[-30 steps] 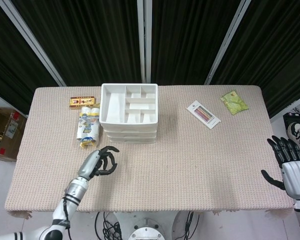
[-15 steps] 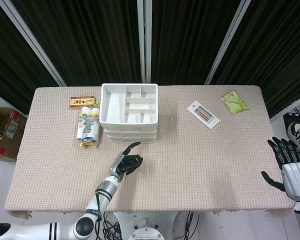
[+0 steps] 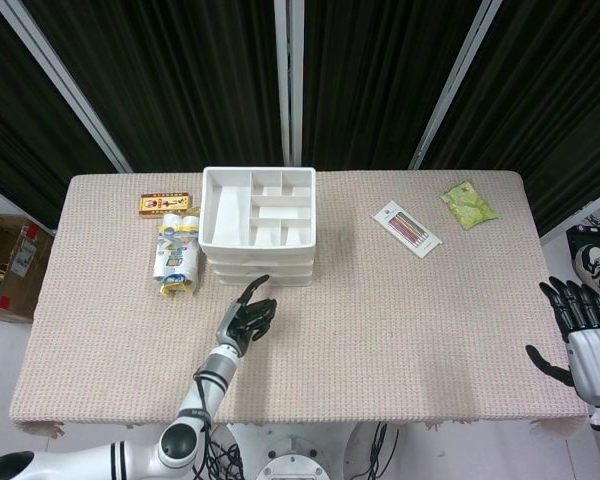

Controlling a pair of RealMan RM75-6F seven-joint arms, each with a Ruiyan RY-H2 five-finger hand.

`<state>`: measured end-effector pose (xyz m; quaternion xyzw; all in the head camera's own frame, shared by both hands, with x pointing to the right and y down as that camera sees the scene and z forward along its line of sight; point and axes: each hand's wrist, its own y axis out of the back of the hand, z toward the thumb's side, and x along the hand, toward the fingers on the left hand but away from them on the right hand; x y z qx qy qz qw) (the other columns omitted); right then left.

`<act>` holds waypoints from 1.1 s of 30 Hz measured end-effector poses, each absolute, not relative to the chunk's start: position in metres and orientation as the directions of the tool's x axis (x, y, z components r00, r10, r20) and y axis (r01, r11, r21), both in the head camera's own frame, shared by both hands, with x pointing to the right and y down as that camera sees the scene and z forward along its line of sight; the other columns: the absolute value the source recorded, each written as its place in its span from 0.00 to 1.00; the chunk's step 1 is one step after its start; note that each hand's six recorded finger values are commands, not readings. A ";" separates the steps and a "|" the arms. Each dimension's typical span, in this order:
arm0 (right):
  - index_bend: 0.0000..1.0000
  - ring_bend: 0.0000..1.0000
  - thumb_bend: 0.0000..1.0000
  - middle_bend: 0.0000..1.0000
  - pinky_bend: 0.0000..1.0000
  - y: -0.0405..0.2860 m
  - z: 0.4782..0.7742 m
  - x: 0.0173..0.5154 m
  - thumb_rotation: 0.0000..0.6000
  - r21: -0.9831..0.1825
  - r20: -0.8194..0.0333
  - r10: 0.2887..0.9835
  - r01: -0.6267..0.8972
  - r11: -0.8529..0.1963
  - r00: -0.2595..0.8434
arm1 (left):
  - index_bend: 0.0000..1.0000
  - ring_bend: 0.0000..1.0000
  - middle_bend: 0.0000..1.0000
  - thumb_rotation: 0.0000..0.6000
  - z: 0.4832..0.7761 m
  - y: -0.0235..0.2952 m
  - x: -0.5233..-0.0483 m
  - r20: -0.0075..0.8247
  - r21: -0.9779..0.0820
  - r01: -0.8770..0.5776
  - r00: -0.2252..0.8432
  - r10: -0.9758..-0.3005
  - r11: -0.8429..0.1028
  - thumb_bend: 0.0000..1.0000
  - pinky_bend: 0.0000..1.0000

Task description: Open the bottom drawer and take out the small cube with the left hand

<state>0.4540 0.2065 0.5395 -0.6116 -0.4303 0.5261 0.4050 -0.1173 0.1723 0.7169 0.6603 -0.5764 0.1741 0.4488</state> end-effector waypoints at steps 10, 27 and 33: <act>0.00 0.00 0.13 0.05 0.03 0.209 0.540 0.456 1.00 -0.947 -0.299 0.952 0.102 -0.305 0.067 | 0.14 0.82 0.73 1.00 0.719 0.162 -0.117 0.739 0.435 -0.892 0.273 -0.616 0.126 0.41 1.00; 0.00 0.00 0.13 0.05 0.03 0.209 0.545 0.460 1.00 -0.942 -0.313 0.948 0.108 -0.317 0.054 | 0.38 0.83 0.75 1.00 0.732 0.152 -0.118 0.739 0.509 -0.829 0.282 -0.611 0.232 0.48 1.00; 0.00 0.00 0.13 0.05 0.03 0.209 0.547 0.460 1.00 -0.941 -0.316 0.947 0.111 -0.320 0.054 | 0.43 0.83 0.76 1.00 0.732 0.155 -0.120 0.742 0.516 -0.820 0.284 -0.607 0.246 0.49 1.00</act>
